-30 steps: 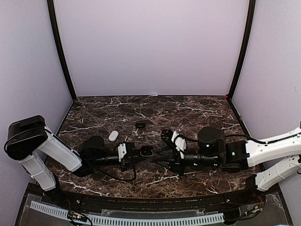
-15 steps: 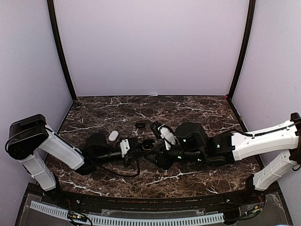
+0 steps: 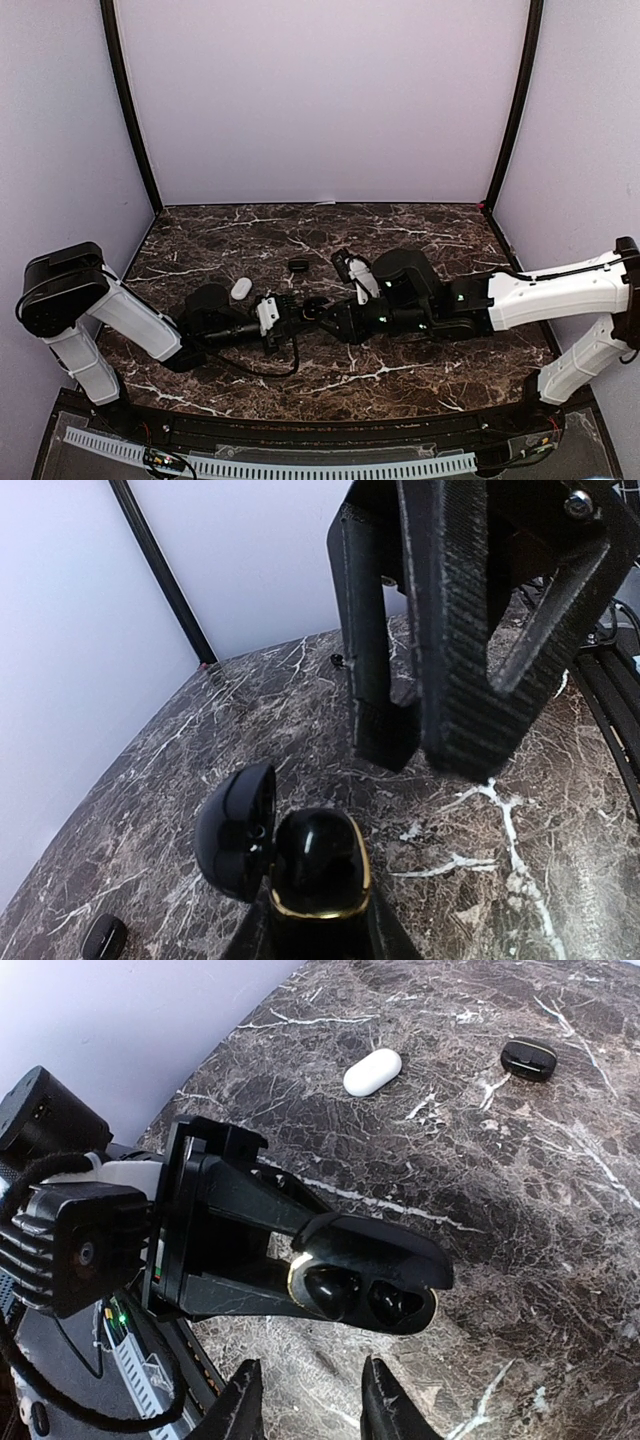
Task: Insert the wireless bluetooth earbuds into the charging case
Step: Pick up the right earbud from the left side groove of the charging case.
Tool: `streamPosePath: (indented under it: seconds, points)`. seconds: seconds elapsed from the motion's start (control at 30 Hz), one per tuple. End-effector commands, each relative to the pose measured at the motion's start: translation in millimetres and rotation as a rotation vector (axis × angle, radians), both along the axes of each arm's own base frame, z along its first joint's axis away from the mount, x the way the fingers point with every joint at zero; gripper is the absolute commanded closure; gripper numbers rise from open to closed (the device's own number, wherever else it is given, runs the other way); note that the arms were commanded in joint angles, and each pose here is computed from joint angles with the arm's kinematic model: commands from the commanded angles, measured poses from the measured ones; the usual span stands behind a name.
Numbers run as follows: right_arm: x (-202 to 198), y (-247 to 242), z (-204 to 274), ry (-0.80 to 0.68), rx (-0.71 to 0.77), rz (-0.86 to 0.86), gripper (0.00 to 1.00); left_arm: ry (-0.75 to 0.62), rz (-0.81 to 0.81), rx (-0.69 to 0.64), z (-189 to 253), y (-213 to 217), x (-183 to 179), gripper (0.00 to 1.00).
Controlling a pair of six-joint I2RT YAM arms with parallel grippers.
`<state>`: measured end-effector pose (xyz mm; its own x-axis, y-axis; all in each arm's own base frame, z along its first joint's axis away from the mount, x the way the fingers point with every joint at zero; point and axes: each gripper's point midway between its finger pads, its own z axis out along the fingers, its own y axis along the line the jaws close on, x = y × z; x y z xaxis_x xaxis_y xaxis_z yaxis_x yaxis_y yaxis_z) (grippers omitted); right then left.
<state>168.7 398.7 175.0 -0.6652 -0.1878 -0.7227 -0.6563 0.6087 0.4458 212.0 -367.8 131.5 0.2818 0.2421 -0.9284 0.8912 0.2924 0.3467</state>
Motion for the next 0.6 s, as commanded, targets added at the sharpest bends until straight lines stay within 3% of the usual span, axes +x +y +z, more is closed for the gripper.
streamPosePath:
  seconds: [0.0, 0.57]
  points:
    - [1, 11, 7, 0.03, 0.027, 0.017, 0.67, -0.039, 0.015, -0.021, 10, -3, 7, 0.91]
    - [23, 15, -2, 0.069, 0.001, -0.025, 0.7, -0.047, 0.026, -0.013, 8, -1, 9, 0.91]
